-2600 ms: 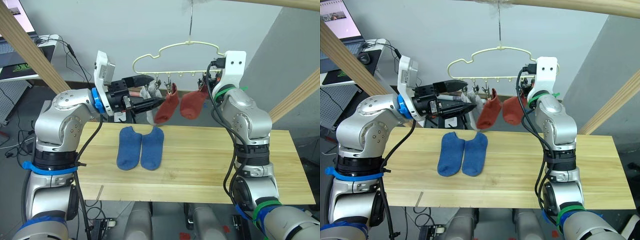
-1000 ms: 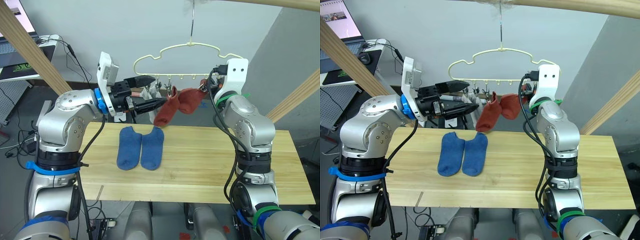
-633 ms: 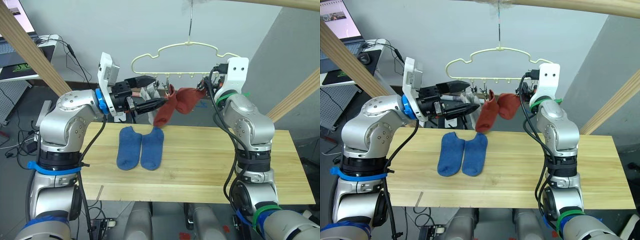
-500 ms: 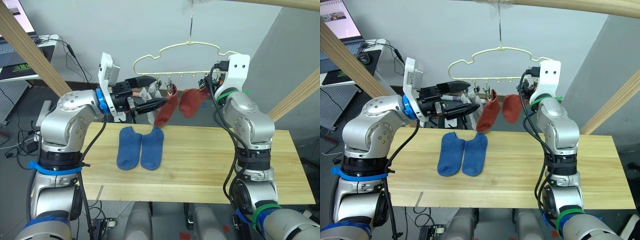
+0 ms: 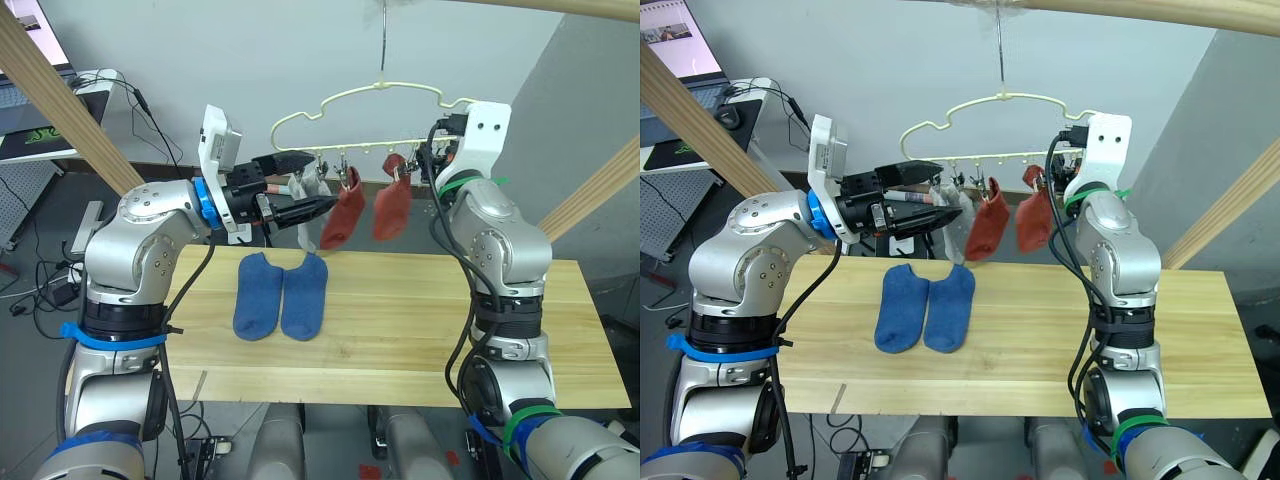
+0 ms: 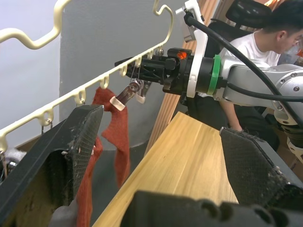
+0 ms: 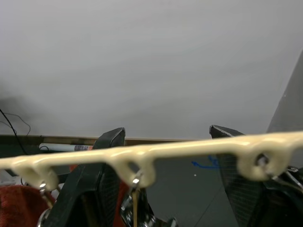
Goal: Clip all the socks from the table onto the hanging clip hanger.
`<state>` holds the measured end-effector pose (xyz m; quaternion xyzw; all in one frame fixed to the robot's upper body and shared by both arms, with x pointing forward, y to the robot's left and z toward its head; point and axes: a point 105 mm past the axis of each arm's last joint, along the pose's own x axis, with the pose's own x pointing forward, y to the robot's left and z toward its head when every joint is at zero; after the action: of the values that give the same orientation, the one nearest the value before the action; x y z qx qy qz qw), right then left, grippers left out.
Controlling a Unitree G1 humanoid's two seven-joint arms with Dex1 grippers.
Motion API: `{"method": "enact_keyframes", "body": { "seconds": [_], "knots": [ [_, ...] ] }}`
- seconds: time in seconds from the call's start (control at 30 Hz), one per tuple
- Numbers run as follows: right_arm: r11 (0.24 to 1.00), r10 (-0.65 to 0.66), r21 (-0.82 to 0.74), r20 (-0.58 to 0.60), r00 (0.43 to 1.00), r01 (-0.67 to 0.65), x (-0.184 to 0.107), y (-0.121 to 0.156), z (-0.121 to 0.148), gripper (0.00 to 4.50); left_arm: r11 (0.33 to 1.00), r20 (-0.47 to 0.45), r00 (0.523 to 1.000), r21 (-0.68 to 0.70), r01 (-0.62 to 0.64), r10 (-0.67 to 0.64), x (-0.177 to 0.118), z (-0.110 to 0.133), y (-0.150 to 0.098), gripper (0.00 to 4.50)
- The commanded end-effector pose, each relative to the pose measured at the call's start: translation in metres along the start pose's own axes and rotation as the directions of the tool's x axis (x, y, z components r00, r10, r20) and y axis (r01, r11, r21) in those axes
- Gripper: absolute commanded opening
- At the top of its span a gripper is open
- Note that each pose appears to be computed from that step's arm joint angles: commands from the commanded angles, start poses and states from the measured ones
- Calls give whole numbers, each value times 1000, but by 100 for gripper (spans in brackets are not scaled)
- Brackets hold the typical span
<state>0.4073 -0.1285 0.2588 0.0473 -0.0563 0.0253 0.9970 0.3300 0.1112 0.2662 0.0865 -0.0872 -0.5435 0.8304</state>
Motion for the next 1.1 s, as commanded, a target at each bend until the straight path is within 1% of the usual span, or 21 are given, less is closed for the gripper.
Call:
{"method": "enact_keyframes", "body": {
  "seconds": [0.03, 0.17, 0.4, 0.77, 1.1],
  "knots": [
    [1000, -24, 4, 76, 997, 24, -6, -5, 19, 296, 999, 12, 1000, 37, 6, -7, 2, 6, -2, 449],
    [999, -32, 3, 76, 997, 32, -7, -6, 18, 296, 999, 12, 1000, 36, 8, -9, 3, 5, -3, 449],
    [999, -48, 1, 40, 998, 48, -10, -8, 8, 296, 999, 12, 1000, 37, 8, -9, 4, 5, -3, 449],
    [999, -33, 37, 9, 999, 33, -17, 4, 0, 296, 999, 10, 1000, 32, 8, -8, 4, 3, -3, 449],
    [997, -5, 80, -14, 1000, 6, -17, 14, -3, 296, 999, 6, 1000, 34, -2, 1, 4, 2, -3, 449]
  ]
}}
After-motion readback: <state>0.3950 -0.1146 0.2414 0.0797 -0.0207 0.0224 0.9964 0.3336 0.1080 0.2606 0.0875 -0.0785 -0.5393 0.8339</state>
